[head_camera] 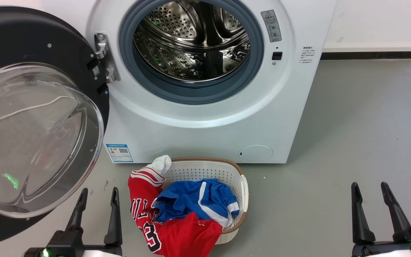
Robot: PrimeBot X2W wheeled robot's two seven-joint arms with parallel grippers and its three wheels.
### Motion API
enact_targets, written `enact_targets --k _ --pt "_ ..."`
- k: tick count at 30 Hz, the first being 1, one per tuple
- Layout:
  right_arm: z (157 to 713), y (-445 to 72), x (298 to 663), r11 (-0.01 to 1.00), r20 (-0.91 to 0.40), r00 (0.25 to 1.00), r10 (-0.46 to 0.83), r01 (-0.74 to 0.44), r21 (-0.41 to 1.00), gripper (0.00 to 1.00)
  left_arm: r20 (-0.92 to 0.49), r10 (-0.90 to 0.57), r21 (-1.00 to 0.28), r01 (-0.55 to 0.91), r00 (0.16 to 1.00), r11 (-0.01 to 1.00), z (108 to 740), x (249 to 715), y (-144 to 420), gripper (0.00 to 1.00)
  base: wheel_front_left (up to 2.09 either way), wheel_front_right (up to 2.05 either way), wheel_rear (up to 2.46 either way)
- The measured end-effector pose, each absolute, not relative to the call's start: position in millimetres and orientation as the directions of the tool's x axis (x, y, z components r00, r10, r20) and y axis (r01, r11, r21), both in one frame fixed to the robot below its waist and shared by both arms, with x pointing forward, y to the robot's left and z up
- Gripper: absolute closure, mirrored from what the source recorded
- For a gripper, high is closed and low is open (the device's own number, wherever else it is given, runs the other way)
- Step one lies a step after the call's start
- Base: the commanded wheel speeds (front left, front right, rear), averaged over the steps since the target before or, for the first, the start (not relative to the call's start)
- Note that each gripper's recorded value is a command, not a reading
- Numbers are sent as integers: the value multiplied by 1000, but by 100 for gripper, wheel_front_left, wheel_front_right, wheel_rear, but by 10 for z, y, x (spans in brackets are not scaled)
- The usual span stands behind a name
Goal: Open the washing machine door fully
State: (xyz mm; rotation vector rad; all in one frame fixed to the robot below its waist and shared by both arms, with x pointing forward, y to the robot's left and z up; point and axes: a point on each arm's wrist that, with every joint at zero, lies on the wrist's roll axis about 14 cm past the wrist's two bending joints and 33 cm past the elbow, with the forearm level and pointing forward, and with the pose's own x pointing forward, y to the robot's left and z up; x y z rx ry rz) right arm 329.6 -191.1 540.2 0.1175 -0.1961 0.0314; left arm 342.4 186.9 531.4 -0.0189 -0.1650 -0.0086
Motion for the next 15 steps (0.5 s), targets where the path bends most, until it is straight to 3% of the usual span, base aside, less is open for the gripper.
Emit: enact_targets --k 15 --pt "5295 -1884 3291 991 164 986 26 -46 123 0 113 -1 -52 7 994 999 5147 3396 1826 0 0 0 0"
